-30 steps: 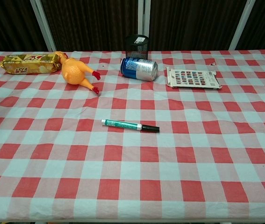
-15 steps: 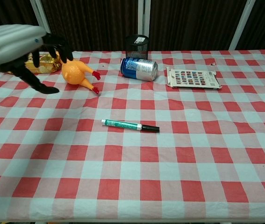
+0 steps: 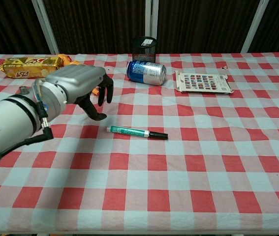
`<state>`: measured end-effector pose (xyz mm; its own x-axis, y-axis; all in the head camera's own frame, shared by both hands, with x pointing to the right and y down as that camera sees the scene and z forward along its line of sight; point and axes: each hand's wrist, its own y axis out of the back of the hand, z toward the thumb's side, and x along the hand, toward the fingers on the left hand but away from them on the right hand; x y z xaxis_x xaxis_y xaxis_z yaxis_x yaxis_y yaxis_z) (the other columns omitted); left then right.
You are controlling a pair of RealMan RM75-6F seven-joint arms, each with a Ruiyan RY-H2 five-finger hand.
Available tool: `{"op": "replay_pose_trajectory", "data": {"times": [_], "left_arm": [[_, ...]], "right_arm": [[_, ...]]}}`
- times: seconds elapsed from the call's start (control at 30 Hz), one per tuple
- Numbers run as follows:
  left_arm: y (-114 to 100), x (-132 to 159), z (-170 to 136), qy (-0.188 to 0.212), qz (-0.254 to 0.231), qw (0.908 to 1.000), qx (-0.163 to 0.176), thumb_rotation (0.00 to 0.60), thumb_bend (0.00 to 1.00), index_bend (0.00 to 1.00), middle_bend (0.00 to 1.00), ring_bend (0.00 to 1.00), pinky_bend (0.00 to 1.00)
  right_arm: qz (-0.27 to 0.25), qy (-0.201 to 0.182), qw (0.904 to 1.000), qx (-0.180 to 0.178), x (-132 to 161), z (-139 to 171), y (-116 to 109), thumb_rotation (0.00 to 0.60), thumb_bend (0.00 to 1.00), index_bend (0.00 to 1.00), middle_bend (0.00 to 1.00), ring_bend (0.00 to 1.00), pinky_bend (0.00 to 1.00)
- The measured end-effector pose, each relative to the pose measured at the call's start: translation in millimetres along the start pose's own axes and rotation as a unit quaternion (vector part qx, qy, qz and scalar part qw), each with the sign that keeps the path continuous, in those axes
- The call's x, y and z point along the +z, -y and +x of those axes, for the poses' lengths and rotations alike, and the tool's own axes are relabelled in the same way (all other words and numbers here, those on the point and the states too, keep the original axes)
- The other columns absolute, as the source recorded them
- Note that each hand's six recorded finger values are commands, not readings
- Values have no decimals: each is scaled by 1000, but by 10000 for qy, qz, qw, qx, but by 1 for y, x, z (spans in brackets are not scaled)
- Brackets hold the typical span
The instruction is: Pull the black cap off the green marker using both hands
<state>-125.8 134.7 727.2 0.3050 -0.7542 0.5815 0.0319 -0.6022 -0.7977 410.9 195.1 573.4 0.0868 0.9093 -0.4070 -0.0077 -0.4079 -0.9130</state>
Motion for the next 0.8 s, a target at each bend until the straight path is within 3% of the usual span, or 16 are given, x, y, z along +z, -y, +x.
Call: {"op": "replay_pose_trajectory", "data": {"times": [0.2,0.43,0.8], "left_arm": [[13,15,0,94,168,9998,-79,600,261,484,511,849,816],[25,20,2,-94,279,9993,-222,600,273,488,513,868,823],[29,29,11,-42,492,9979,-407,600,283,492,517,875,824]], "right_arm": [[7,-26,10000,-19,1,-3,-1,600,271,50,117,0,118],[51,-21,10000,26,-1,-6,2,600,271,49,119,0,117],[32,69,10000,38,-6,-4,2,600,270,49,120,0,117]]}}
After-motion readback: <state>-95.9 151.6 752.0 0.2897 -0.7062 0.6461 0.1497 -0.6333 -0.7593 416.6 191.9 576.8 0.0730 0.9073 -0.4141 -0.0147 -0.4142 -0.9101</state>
